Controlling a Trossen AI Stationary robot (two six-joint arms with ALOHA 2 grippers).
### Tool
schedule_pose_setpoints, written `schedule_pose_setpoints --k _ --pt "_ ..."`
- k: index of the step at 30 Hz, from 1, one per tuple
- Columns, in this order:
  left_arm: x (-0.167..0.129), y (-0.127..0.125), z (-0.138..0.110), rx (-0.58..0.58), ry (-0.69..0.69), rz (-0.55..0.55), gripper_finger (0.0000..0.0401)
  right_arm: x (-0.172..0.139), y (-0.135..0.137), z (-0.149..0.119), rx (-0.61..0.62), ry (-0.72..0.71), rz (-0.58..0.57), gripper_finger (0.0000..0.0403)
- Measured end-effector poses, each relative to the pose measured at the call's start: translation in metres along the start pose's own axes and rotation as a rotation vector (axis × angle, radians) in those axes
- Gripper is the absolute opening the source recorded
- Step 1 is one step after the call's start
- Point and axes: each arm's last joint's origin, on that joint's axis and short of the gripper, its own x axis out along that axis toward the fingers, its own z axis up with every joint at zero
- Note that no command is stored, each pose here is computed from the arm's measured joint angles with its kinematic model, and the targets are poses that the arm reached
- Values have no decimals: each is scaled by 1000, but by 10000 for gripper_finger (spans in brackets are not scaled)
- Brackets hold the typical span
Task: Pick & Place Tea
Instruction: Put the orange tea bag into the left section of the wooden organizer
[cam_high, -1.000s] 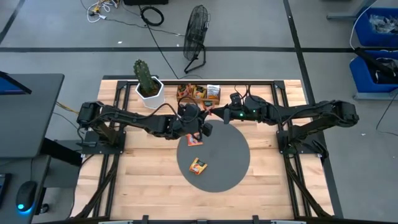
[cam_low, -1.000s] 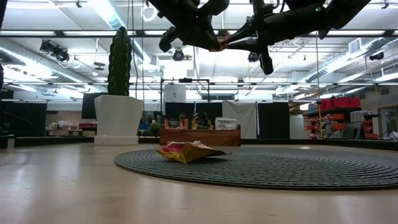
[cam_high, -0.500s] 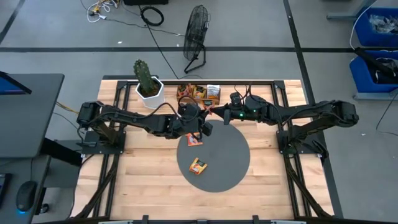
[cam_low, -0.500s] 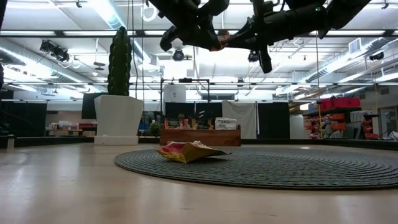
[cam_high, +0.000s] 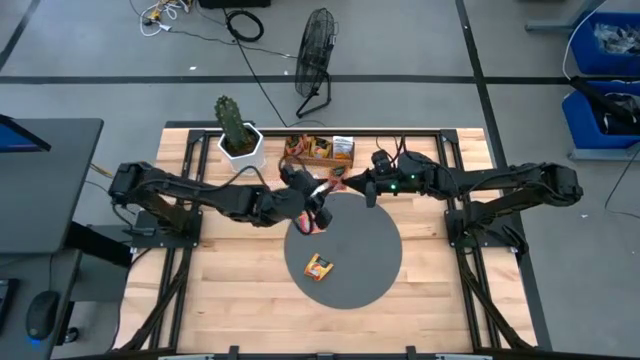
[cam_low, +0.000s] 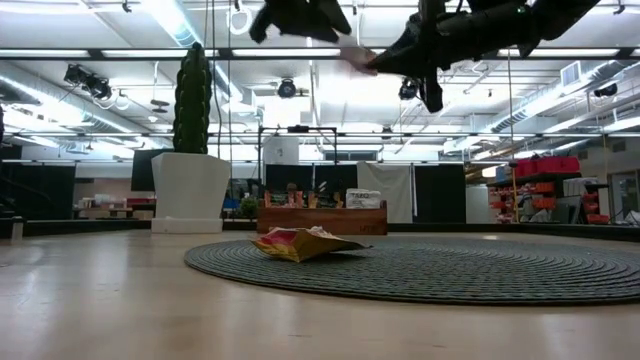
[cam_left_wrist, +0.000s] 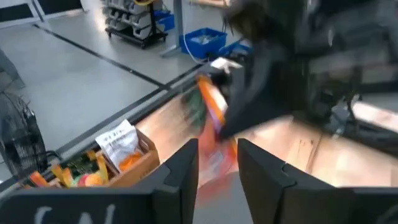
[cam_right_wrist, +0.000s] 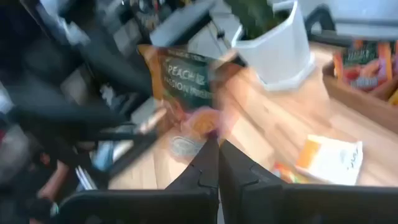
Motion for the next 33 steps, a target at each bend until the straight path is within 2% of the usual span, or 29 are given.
schedule_pose_setpoints --k 7,13,18,24,33 --pt "-5 19 21 -10 -1 -119 163 0 -2 -5 -67 71 8 0" --pt "9 33 23 -48 80 -277 212 -1 0 -9 -211 146 99 0" --pt "19 47 21 -106 175 -347 242 -2 -4 -16 -274 231 92 0" --pt "24 54 19 -166 284 -475 245 -2 -4 -16 -289 220 80 0" --pt "24 55 16 -164 313 -477 226 -1 -2 -13 -297 189 118 0"
